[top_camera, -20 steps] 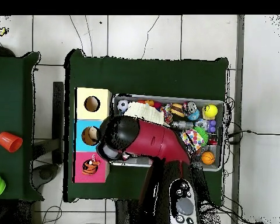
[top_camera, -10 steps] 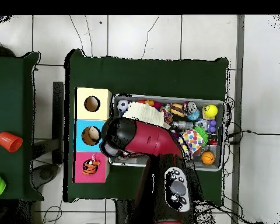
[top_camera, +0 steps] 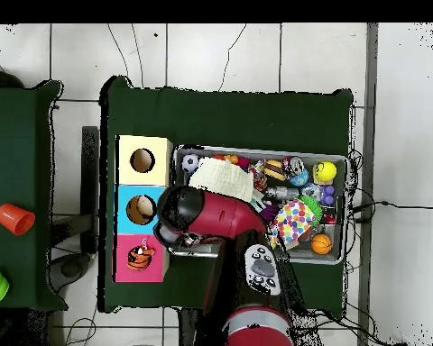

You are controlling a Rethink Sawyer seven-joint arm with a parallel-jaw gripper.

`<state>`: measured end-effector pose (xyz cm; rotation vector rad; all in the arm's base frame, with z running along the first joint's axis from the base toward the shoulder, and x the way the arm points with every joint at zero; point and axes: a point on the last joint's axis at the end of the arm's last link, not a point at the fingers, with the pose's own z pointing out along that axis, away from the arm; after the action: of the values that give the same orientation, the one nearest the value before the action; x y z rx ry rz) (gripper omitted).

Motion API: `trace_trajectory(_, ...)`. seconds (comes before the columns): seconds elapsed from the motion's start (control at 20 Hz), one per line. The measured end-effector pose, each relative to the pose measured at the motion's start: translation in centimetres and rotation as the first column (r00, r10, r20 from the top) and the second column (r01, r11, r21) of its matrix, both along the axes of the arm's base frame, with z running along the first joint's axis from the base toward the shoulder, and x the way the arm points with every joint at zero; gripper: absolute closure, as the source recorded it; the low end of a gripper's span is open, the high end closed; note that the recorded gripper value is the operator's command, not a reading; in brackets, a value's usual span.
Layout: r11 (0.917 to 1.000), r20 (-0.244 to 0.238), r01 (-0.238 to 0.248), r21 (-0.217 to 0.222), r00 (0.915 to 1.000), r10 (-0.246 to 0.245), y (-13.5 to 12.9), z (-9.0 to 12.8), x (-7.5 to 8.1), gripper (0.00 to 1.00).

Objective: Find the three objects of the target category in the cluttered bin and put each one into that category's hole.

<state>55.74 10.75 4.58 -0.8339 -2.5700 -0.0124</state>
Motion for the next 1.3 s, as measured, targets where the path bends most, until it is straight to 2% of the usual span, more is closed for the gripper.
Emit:
trace_trajectory(0.15, 1.0, -0.018, -0.007, 0.003, 0.9998, 0.007, 0.4, -0.9, -0.6, 0.0)
trace_trajectory(0.35, 0.9999, -0.007, -0.016, -0.005, 0.9998, 0.016, 0.8, 0.0, -0.7, 0.0)
trace_trajectory(0.65, 0.9987, 0.039, -0.041, -0.031, 0.9983, 0.042, 2.2, 4.2, -1.4, 0.0)
trace_trajectory(0.7, 0.9987, 0.054, -0.041, -0.031, 0.9976, 0.042, 2.6, 5.4, -1.6, 0.0)
trace_trajectory(0.9, 0.9992, 0.085, -0.034, -0.019, 0.9957, 0.036, 3.8, 8.0, -1.9, 0.0)
trace_trajectory(1.3, 0.9999, 0.129, 0.0, -0.012, 0.9917, 0.002, 3.0, 10.8, -1.5, 0.0)
